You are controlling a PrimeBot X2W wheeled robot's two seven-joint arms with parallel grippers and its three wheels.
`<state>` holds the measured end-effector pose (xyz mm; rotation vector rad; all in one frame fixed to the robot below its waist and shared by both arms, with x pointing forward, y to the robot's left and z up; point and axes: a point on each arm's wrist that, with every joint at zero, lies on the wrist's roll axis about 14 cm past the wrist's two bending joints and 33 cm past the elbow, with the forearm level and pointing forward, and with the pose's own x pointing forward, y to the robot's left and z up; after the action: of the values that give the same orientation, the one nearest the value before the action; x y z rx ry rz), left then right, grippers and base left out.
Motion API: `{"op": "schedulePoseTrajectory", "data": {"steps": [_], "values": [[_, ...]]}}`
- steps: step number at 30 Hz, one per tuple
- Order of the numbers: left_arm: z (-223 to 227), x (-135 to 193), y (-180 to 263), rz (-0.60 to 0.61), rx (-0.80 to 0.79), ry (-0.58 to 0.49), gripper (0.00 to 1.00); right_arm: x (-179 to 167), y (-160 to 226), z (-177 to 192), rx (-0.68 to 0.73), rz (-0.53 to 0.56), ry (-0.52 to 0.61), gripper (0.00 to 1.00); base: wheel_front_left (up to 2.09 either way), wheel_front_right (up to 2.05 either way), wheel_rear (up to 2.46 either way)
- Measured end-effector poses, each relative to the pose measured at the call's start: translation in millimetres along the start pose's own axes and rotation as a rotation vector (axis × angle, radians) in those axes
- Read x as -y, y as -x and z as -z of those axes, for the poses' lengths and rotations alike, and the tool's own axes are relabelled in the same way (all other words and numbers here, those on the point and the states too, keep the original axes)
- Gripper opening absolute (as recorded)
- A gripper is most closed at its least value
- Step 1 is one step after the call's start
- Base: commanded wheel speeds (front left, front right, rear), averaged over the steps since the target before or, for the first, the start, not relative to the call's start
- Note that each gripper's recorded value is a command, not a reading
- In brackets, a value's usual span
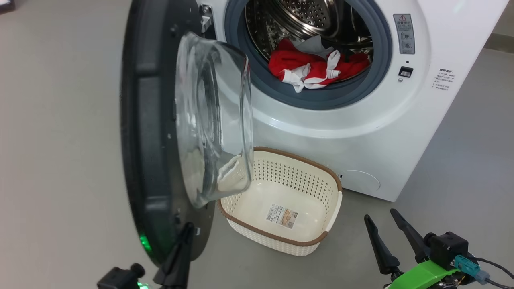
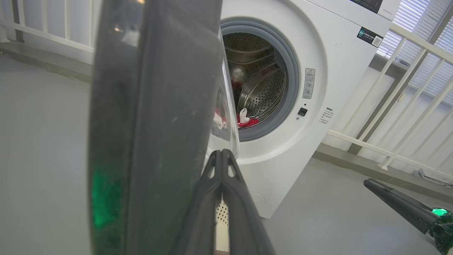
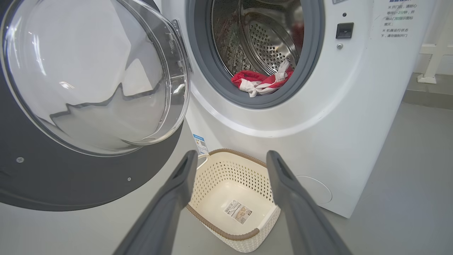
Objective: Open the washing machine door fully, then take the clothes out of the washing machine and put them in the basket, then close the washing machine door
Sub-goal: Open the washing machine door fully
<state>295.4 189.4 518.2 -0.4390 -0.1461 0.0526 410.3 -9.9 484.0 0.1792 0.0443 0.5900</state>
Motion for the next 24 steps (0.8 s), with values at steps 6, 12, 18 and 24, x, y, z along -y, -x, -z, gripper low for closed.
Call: {"op": "schedulePoseTrajectory", "data": {"steps": [6,12,18,24], "values": [[-10,-35,0,-0.101,0.021,-0.030,0.00,-2,-5,3,-0.003,-0.013,-0.010,1.00,0.00,0.00,0.00],[-25,-66,-4,-0.189,0.053,-0.072,0.00,-1,-14,6,-0.004,-0.022,-0.018,1.00,0.00,0.00,0.00],[-35,-96,-4,-0.270,0.065,-0.107,0.00,3,-17,12,-0.015,-0.018,-0.024,1.00,0.00,0.00,0.00],[-48,-125,-9,-0.345,0.083,-0.150,0.00,8,-25,12,-0.010,-0.016,-0.022,1.00,0.00,0.00,0.00]]}}
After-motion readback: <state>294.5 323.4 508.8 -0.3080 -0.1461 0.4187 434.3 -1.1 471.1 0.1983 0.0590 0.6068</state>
